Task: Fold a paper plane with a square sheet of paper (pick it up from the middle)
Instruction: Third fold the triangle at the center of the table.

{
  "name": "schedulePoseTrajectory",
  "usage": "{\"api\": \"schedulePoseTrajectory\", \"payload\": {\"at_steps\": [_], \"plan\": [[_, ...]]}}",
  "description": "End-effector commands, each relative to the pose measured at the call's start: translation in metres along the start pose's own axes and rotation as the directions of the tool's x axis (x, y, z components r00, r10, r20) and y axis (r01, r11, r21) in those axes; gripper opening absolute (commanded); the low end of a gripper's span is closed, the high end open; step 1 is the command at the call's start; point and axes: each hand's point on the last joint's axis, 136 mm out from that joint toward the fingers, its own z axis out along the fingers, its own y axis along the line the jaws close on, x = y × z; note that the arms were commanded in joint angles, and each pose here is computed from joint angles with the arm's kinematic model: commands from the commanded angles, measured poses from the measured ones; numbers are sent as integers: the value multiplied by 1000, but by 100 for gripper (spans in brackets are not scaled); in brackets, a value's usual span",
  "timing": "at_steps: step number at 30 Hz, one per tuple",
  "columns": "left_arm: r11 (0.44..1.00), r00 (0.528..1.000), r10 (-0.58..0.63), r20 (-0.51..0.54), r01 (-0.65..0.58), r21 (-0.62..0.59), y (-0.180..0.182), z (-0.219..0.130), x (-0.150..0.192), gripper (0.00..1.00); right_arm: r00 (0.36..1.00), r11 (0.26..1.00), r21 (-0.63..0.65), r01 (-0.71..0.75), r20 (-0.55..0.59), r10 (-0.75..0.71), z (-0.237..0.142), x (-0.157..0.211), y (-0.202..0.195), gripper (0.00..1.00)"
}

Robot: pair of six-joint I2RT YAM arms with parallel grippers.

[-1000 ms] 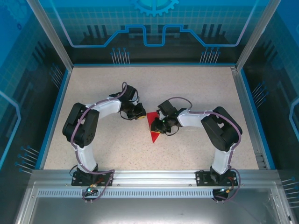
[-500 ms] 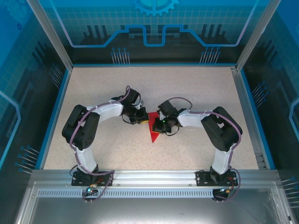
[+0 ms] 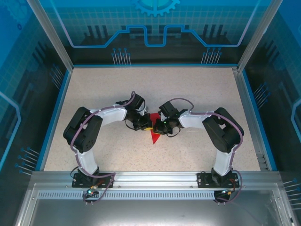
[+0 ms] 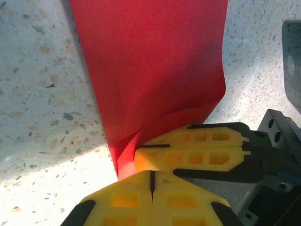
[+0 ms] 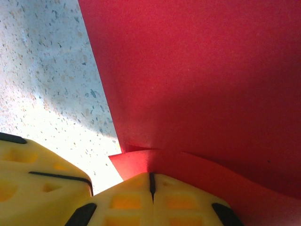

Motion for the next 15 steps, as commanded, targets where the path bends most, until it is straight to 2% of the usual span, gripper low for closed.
{"api": "schedulePoseTrajectory", "payload": {"at_steps": [1, 15], "plan": [[1000, 999, -29, -41, 29, -13, 7, 9, 7, 0, 996, 990, 129, -51, -70, 60, 8, 21, -38, 2], [999, 997, -36, -63, 35, -16, 9, 24, 6, 0, 995, 989, 134, -57, -73, 67, 9, 21, -40, 3]]}}
